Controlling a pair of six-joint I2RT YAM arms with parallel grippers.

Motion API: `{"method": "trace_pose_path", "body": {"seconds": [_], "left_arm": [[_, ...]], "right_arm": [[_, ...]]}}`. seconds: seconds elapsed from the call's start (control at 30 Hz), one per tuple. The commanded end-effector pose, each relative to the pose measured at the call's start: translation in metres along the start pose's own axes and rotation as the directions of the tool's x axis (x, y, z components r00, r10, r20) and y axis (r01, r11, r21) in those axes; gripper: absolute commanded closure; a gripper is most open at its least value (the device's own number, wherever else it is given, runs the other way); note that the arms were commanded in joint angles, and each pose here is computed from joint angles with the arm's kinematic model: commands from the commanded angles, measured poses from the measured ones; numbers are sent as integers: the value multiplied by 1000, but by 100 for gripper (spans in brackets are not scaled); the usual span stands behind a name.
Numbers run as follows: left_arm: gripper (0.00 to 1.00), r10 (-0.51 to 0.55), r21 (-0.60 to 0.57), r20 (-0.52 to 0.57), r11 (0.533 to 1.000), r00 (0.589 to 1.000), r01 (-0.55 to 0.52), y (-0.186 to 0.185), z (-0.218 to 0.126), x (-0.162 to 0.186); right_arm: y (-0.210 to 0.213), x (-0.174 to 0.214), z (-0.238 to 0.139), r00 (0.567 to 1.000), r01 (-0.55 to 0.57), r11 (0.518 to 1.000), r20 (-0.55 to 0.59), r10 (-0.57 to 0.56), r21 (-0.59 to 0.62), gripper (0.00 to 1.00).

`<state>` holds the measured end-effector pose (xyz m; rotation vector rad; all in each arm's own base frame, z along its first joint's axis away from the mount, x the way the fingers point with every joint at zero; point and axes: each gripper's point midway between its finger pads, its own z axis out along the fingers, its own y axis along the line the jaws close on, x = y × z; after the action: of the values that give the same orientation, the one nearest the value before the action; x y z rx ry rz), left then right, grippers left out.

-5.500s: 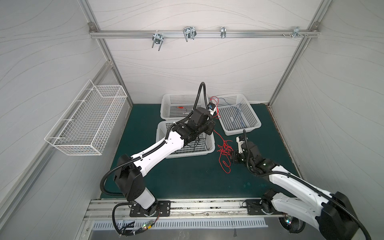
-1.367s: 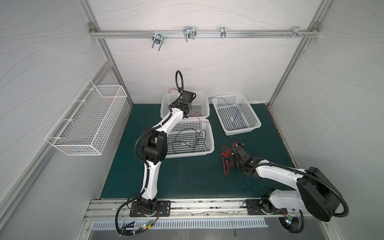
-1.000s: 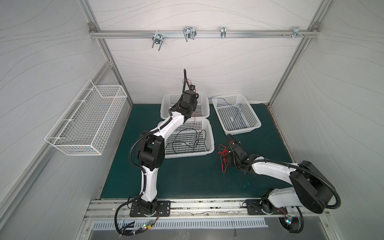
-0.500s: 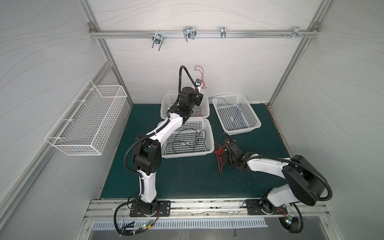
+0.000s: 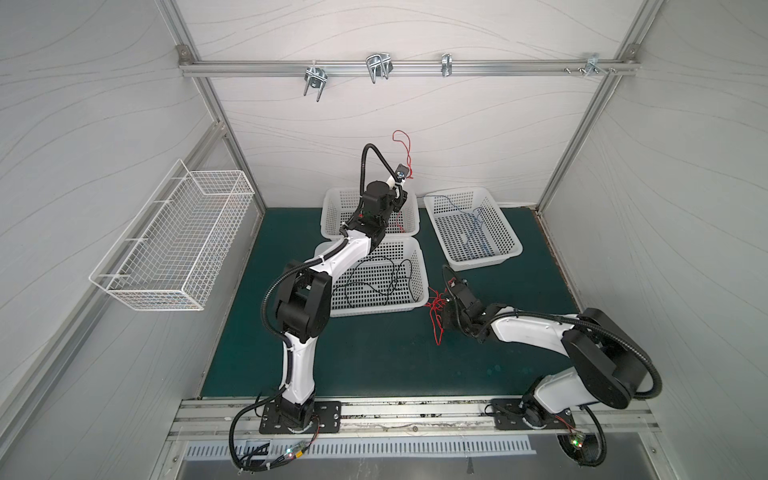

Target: Untangle the cables

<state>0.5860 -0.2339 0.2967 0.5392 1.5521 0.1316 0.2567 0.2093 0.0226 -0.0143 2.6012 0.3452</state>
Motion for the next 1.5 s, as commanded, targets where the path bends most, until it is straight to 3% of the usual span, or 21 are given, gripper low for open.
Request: {"method": "trace_pose_path", "body": {"seconds": [0.0, 0.27, 0.53, 0.73, 1.23, 1.47], "left_arm": [[100, 62, 12, -67, 998, 996, -61, -7, 9, 33], [100, 129, 145, -276, 985, 953, -91, -34, 0, 105], [100, 65, 214, -519, 975, 852, 57, -32, -18, 156], [100, 23, 214, -610, 967, 792, 138, -36, -27, 178], [100, -168, 6, -799, 958, 577, 288, -5, -21, 217], [100, -236, -136, -832, 964, 503, 226, 29, -29, 232]], "right_arm": [[0, 7, 0, 1000, 3, 1000, -30, -3, 14, 100], [1, 7, -1, 999, 8, 1000, -35, -8, 14, 100], [4, 6, 1, 999, 17, 1000, -33, -17, 5, 100], [7, 5, 1, 999, 23, 1000, -31, -23, -6, 100], [5, 8, -6, 1000, 23, 1000, -18, -23, -6, 100], [2, 10, -8, 1000, 16, 1000, -13, -16, 0, 100]]}}
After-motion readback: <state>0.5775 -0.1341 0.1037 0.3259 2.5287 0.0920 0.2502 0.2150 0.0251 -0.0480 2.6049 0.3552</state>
